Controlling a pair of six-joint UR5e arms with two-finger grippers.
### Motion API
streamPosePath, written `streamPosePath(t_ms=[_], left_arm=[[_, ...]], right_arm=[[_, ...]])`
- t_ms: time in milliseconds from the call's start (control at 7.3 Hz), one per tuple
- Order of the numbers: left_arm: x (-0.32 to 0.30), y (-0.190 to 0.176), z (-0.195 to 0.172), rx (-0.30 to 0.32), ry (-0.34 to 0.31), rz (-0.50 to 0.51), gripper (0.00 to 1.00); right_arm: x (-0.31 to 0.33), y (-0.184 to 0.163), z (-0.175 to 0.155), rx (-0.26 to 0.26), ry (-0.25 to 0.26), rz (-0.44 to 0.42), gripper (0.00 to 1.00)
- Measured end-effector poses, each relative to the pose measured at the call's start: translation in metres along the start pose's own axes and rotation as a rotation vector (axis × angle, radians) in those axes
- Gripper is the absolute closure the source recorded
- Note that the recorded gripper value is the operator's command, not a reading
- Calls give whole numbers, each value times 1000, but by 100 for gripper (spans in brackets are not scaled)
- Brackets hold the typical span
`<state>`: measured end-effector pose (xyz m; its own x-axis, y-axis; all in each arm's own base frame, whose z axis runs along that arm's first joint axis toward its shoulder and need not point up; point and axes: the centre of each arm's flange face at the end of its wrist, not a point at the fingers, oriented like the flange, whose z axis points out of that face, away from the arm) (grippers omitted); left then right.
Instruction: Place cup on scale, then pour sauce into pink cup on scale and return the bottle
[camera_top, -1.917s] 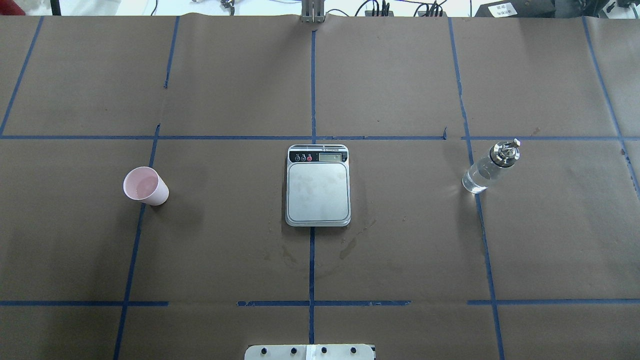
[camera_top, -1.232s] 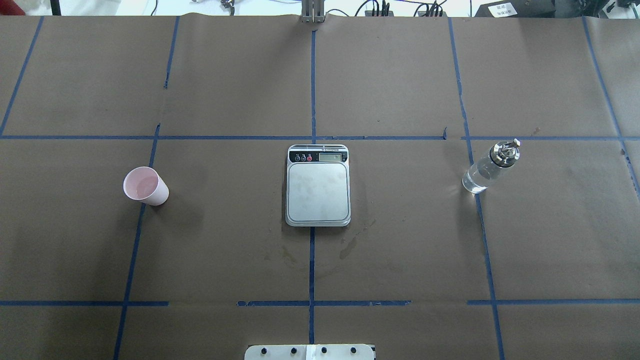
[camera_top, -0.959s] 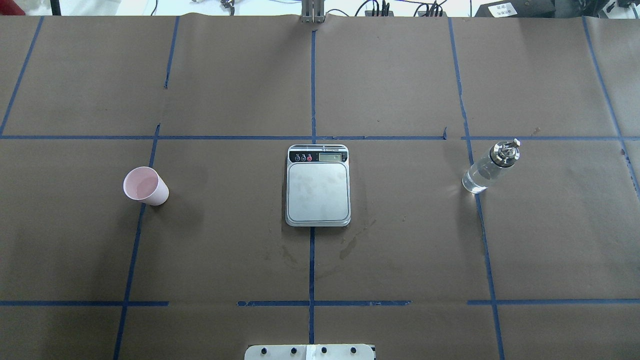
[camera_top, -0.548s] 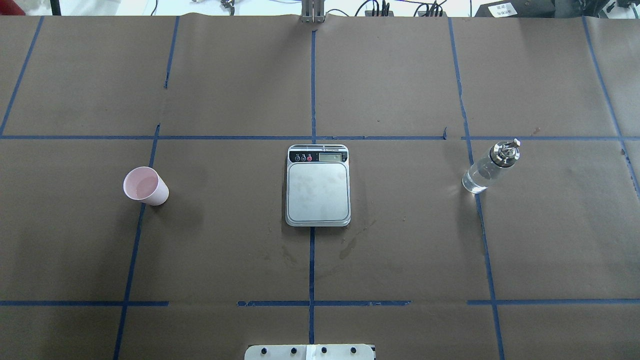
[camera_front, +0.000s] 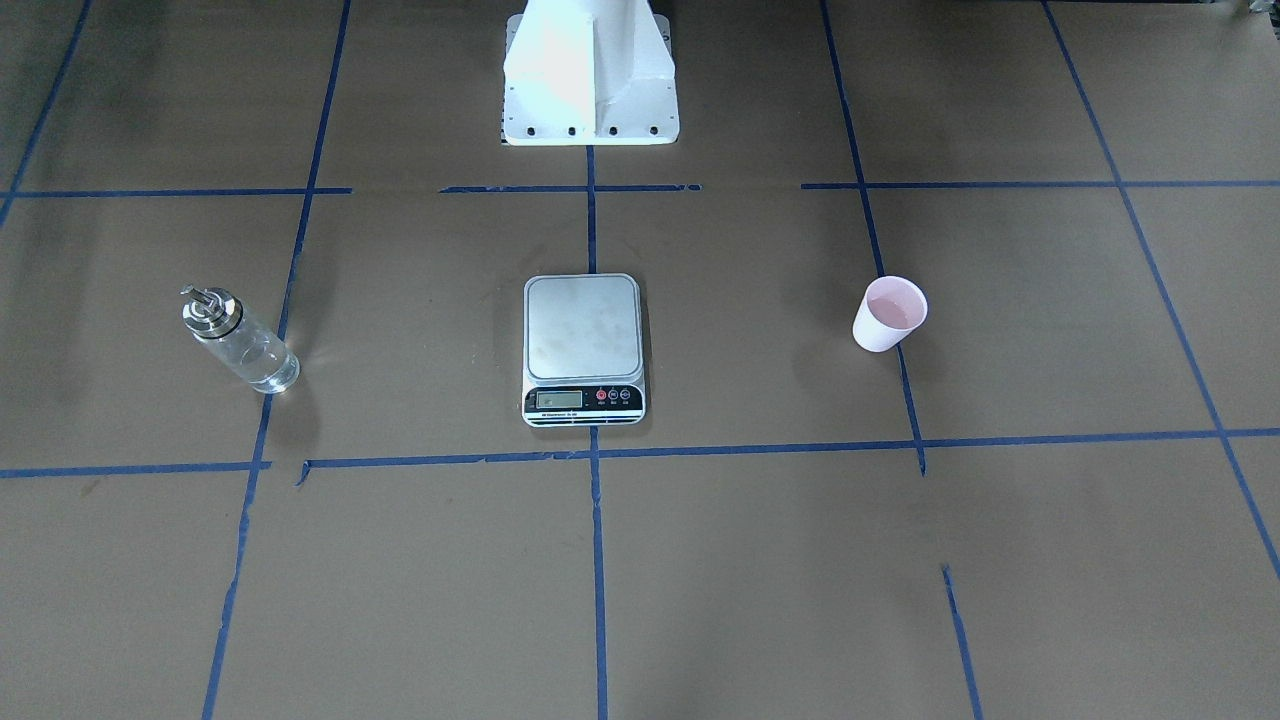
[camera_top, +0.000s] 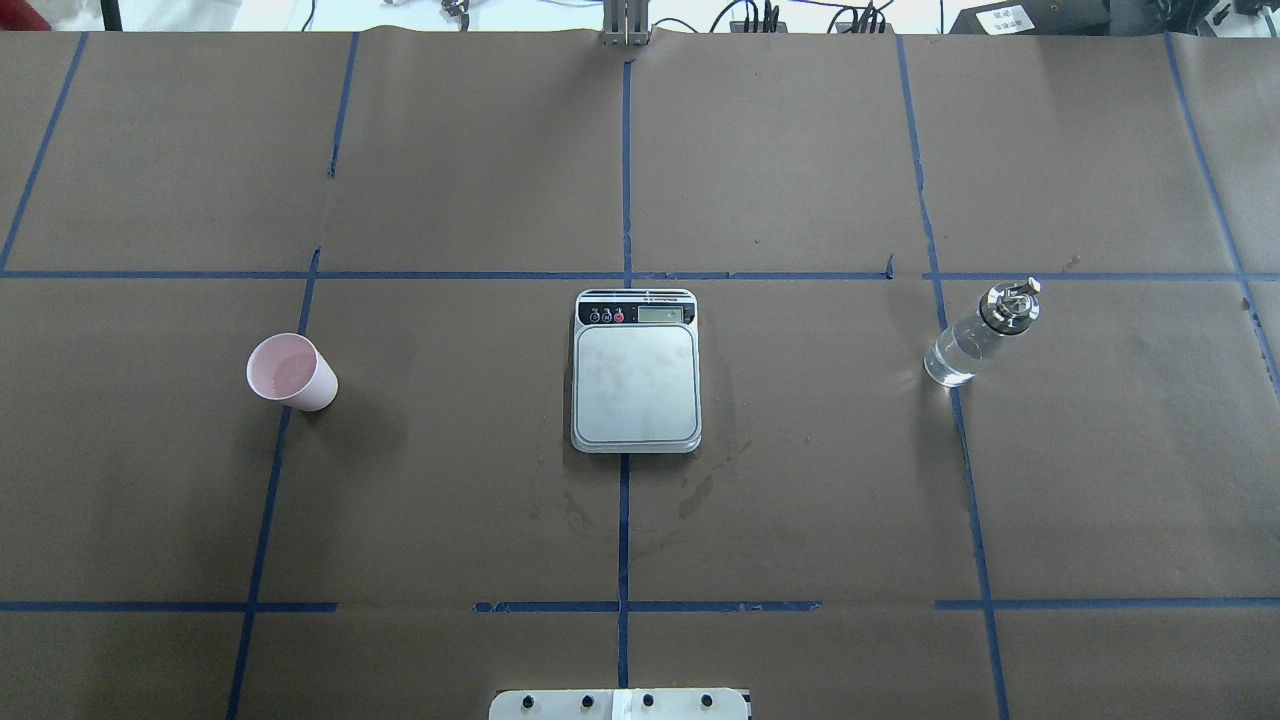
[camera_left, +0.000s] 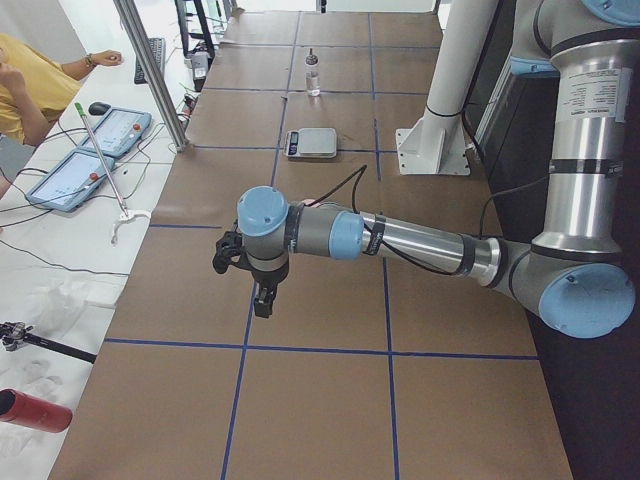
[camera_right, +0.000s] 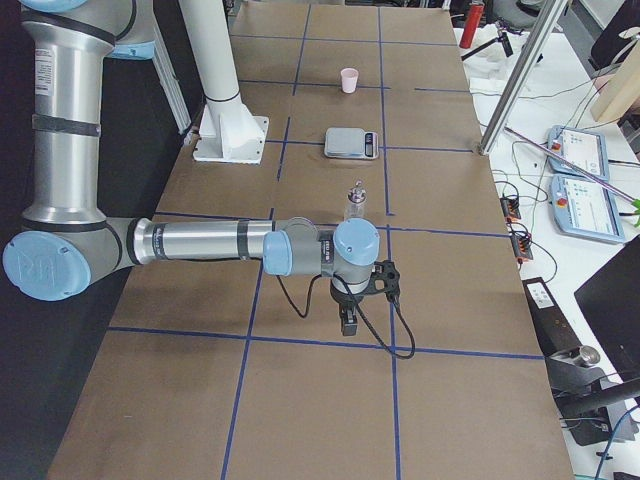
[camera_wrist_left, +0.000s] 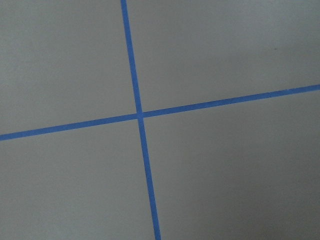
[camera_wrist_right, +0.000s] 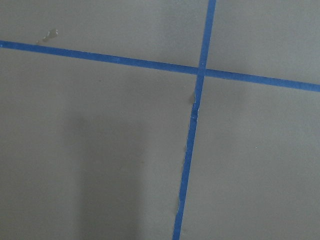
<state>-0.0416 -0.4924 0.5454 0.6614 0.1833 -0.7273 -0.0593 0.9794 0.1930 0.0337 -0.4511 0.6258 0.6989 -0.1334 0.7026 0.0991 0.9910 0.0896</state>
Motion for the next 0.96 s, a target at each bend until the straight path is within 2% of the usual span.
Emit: streamPosePath(t_ms=[274,411,822,959], left_arm=[[84,-14,23,3,50,-12,0],[124,-20,40,-15,78,-45,0],[232,-33,103,-123,128,-81,0],[262,-31,122,-150,125,-80,0]], right_arm=[[-6,2,-5,10,-6,-10,0],[-7,3,-6,13,-7,-15,0],[-9,4,-7,15,-10,-16,0],[-10,4,-8,16,-14,-18,0]])
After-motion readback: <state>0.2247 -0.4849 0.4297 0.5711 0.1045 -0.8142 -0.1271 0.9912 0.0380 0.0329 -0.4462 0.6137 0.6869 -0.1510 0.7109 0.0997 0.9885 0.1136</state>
